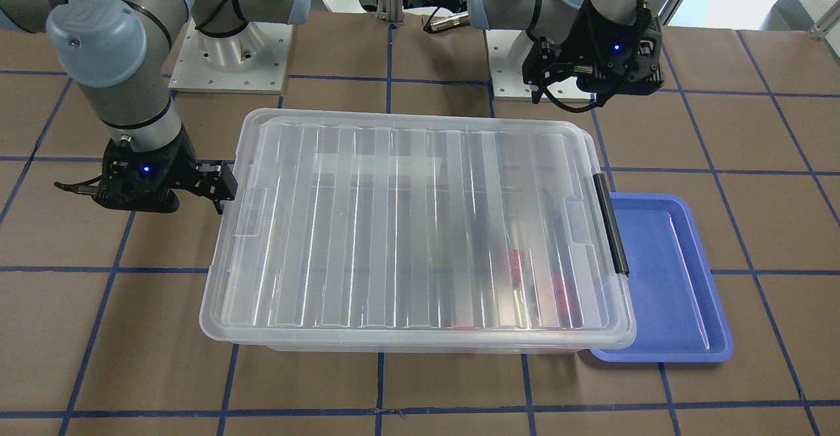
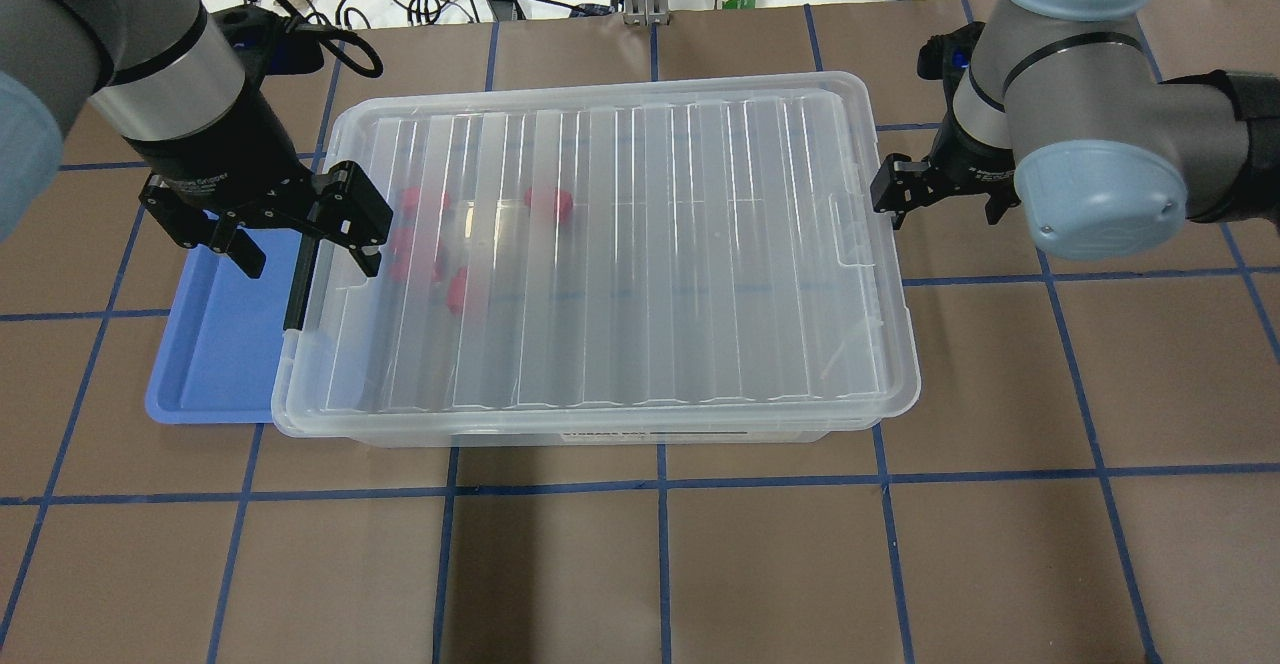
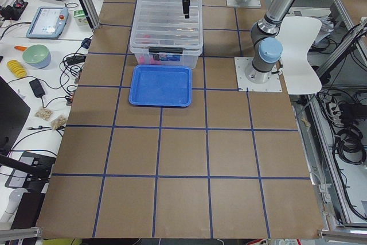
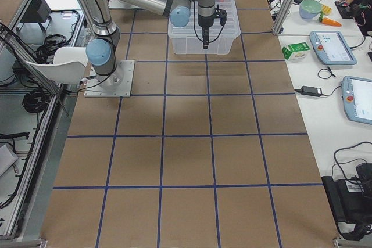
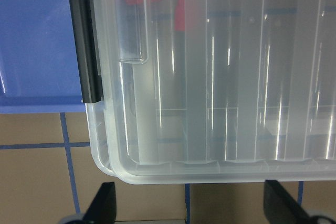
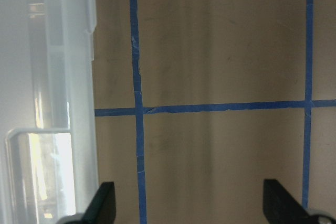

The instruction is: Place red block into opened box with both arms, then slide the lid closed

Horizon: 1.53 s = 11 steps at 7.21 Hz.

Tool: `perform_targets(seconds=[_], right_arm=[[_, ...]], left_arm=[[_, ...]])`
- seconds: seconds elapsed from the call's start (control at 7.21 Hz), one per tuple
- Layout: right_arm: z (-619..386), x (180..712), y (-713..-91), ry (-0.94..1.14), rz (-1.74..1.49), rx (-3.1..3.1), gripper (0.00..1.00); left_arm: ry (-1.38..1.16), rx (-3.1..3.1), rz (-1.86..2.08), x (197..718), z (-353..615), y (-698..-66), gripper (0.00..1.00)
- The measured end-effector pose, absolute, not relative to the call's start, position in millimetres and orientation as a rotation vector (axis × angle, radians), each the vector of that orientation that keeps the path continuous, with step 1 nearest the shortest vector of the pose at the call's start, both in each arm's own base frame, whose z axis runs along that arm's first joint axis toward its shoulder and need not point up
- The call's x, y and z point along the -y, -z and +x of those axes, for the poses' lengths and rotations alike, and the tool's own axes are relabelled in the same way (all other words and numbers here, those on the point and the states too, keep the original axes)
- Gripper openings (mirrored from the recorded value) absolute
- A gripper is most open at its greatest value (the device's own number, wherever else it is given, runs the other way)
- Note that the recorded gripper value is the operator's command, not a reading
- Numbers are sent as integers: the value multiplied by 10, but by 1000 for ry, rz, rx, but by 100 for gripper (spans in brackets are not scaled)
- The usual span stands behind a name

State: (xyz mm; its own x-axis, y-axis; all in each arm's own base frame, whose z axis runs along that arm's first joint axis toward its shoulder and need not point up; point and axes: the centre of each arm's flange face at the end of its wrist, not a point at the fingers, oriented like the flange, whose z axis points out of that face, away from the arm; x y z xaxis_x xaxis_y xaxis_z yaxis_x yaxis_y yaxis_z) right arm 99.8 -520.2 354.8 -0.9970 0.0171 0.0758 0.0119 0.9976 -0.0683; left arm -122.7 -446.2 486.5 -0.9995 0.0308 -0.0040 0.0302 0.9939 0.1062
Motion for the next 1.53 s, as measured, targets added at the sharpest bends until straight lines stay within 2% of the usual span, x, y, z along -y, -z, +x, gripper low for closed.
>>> perform_targets(seconds=[0.42,0.69,1.11,1.53], right_arm=[[943,5259,-3780,-153,-8,3047,100],[937,5210,-4308,-181,-12,3029,100],[1036,4846,-5123,-109,-11,3043,100],[1410,4711,-5199,-94,-54,3052,100]], left_arm=[[-158,-3132,35,4462,-1228,-4877,100],[-146,-3135,33,4468,-1230,-4889,100],[-108,-3134,41,4503,-1228,-4901,100],[-105,-3134,45,4503,-1228,-4900,100]])
